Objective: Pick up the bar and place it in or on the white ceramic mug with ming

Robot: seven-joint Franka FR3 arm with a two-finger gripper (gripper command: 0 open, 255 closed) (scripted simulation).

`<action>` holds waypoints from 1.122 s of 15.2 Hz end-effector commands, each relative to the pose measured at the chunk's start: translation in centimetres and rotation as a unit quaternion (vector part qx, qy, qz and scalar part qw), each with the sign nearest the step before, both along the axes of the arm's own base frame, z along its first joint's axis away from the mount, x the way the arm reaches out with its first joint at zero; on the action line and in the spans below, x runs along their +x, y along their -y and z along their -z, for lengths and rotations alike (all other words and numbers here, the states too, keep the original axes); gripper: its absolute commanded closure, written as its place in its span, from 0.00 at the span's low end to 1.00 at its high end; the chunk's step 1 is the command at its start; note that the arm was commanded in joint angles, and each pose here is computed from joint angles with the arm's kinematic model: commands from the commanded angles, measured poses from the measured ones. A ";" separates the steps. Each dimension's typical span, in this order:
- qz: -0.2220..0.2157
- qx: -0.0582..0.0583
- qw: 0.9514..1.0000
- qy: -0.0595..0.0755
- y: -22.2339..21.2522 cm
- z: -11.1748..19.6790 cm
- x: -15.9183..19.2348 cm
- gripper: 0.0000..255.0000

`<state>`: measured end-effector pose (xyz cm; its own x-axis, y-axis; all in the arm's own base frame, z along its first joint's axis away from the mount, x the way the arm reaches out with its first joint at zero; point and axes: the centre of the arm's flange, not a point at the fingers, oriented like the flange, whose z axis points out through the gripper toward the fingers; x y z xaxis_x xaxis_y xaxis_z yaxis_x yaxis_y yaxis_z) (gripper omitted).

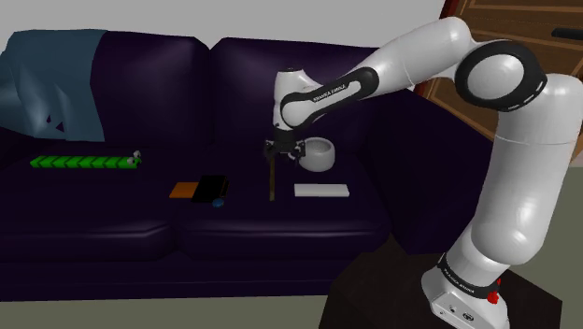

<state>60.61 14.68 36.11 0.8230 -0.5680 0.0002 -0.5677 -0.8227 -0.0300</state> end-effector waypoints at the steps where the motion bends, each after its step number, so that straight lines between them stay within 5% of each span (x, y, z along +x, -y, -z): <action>1: 0.014 0.000 1.000 0.002 0.3 1.8 2.1 0.00; 5: 0.039 0.001 0.999 0.004 -0.1 4.5 5.9 0.00; 17: 0.039 0.001 0.999 0.004 -0.2 8.5 6.0 0.00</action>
